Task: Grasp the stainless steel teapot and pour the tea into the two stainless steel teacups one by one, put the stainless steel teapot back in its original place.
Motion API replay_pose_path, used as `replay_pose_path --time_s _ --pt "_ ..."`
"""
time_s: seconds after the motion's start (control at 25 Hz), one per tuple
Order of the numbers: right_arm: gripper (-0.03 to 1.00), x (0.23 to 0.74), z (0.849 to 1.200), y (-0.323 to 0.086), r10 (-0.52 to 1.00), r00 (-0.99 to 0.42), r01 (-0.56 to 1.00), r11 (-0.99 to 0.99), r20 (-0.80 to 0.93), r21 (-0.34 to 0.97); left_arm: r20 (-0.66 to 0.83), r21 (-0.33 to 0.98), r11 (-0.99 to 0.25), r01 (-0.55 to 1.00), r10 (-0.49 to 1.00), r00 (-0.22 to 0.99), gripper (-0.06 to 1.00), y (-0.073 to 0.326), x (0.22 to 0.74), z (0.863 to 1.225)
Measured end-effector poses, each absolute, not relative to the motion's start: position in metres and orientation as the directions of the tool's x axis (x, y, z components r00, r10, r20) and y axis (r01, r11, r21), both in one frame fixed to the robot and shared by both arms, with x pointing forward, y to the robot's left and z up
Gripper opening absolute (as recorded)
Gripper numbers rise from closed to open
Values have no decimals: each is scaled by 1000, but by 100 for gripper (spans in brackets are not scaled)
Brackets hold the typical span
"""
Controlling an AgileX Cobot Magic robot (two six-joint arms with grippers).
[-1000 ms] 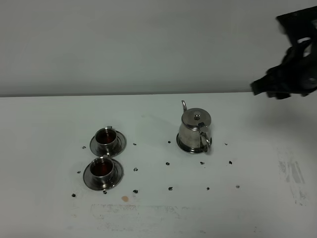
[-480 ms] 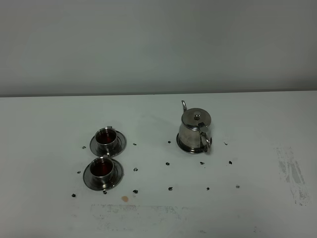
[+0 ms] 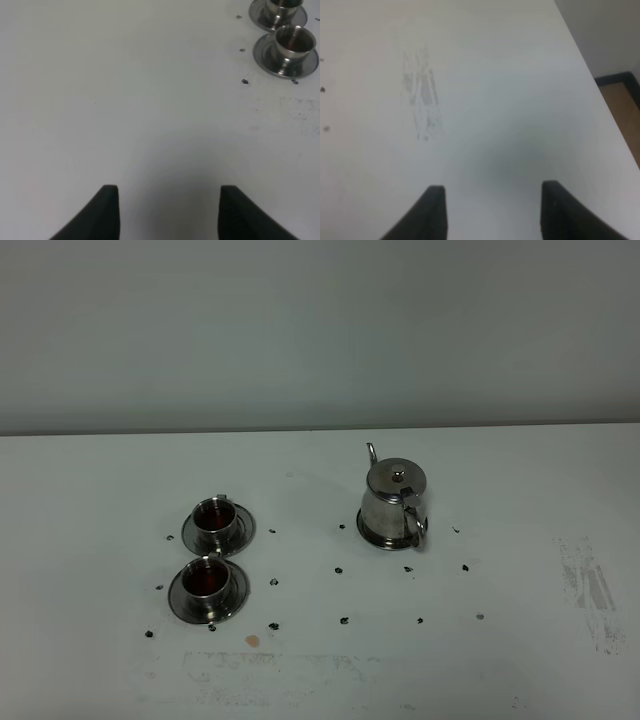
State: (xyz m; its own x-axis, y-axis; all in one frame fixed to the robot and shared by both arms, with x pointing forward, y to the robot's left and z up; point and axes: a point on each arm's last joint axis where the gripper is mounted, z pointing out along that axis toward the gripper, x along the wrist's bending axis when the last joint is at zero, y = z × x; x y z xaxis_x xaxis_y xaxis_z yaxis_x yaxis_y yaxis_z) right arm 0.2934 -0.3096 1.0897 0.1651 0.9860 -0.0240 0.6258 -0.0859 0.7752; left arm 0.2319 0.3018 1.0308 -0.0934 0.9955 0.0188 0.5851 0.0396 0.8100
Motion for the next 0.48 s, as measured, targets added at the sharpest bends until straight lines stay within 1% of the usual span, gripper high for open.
replay_pose_path --time_s 0.28,0.48 --pt "41 267 1069 -304 988 153 574 -80 -11 815 19 810 40 585 995 -93 46 302 232 1031" --pt "41 254 1067 -301 992 127 520 -56 -12 852 19 810 40 585 995 -93 46 302 232 1031"
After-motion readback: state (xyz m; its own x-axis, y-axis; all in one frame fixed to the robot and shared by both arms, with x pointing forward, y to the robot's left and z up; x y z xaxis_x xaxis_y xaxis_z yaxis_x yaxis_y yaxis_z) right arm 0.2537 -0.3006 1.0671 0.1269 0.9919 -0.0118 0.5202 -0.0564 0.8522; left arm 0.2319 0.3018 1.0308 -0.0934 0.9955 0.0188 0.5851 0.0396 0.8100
